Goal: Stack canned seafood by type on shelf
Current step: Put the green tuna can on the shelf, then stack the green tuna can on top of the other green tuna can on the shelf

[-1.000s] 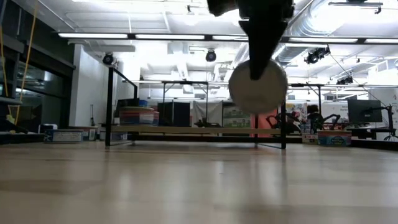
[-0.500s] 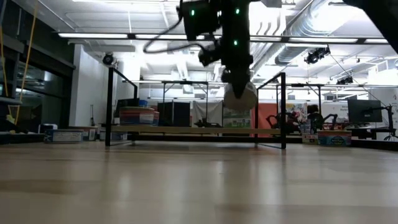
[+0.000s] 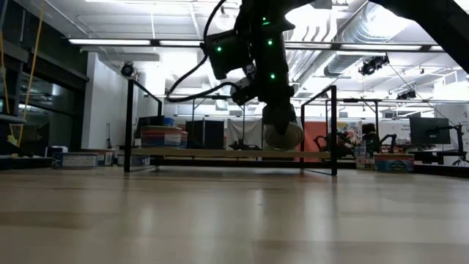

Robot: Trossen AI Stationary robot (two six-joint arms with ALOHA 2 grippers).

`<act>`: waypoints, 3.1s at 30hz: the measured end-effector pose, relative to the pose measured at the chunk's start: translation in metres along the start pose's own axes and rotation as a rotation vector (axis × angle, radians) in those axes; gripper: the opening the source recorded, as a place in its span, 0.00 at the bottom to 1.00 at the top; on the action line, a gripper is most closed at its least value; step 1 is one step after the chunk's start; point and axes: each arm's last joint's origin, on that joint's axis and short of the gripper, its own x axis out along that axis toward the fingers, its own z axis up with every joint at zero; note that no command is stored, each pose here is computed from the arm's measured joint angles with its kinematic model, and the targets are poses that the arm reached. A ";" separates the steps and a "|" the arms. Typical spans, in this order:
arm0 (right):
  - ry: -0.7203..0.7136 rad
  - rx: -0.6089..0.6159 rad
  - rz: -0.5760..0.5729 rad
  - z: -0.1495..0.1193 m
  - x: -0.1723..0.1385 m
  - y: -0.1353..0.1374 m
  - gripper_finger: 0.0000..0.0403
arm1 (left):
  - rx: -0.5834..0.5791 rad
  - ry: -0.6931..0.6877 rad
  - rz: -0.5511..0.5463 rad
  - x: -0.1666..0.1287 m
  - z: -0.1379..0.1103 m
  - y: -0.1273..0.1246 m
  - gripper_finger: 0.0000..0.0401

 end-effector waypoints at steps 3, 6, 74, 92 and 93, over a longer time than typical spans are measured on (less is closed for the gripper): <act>0.012 0.047 0.011 0.000 0.004 -0.004 0.39 | 0.001 0.002 0.006 0.000 0.000 0.000 0.00; 0.034 0.058 0.080 0.000 0.007 -0.006 0.45 | 0.001 0.002 0.006 0.000 0.000 0.000 0.00; 0.105 1.398 0.693 -0.238 -0.048 0.064 0.05 | -0.004 0.072 0.058 0.000 -0.007 0.006 0.00; -0.199 2.179 0.248 -0.244 0.121 -0.092 0.00 | -0.030 -0.091 0.360 0.000 0.001 0.022 0.00; -0.176 2.176 0.225 -0.246 0.127 -0.100 0.00 | -0.036 -0.098 0.365 0.000 0.002 0.022 0.00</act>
